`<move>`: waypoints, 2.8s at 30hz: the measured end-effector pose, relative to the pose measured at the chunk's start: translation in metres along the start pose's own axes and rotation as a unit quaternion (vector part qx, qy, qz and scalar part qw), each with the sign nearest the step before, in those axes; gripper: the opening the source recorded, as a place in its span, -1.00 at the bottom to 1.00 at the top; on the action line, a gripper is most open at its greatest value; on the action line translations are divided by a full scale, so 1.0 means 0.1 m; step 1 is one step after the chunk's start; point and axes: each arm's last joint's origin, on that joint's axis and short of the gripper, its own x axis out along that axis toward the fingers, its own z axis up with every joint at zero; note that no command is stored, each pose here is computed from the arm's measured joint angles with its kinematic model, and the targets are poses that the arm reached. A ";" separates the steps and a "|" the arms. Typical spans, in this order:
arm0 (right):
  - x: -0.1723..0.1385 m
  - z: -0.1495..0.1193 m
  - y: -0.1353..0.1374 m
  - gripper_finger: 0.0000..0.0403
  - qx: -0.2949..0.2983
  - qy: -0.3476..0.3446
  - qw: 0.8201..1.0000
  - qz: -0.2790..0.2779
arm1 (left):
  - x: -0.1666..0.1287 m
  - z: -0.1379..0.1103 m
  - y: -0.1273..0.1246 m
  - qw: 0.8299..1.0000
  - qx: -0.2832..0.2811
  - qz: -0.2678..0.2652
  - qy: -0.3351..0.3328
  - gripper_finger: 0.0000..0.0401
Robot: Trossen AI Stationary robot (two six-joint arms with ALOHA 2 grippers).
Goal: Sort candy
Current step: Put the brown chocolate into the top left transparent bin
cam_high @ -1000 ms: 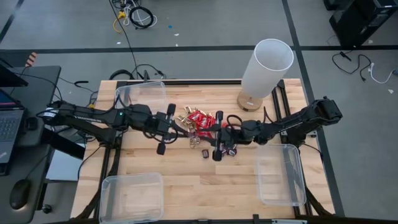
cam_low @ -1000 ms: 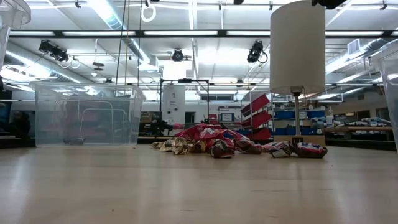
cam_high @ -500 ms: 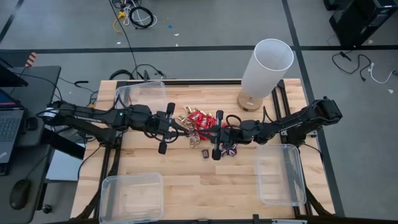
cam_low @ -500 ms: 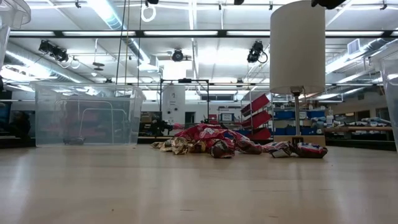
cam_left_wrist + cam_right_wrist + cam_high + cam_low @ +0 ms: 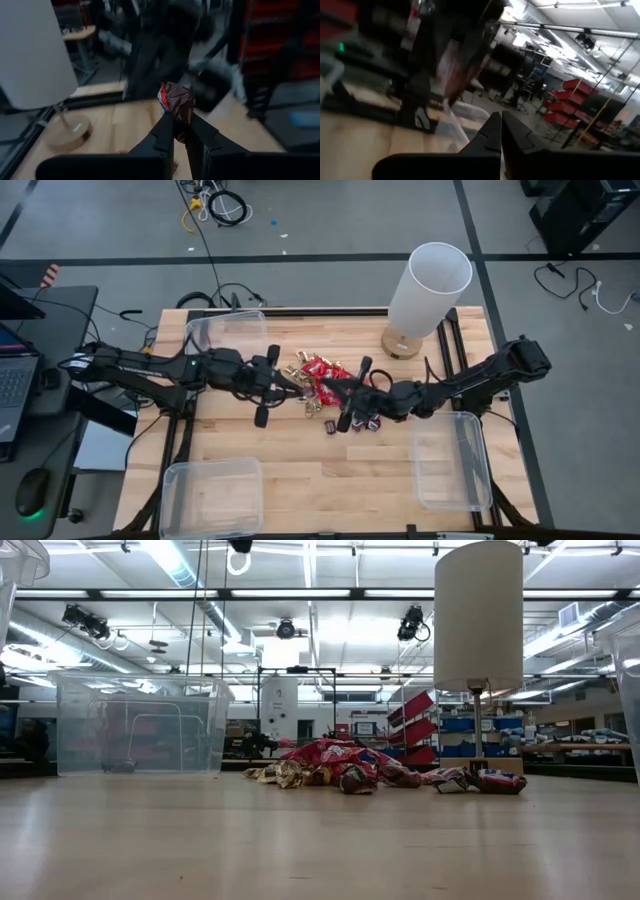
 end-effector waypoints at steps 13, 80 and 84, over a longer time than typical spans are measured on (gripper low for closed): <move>0.11 -0.07 -0.11 -1.00 0.135 -0.039 0.984 0.112 | 0.00 0.00 0.01 0.999 0.036 0.012 0.001 -0.84; 0.00 -0.35 0.05 -1.00 0.088 0.154 0.984 -0.001 | -1.35 -0.83 0.91 0.674 -0.277 0.381 0.569 -0.82; 0.00 -0.36 0.05 -1.00 0.086 0.156 0.984 0.000 | -1.33 -0.92 0.91 0.671 -0.275 0.379 0.574 -0.72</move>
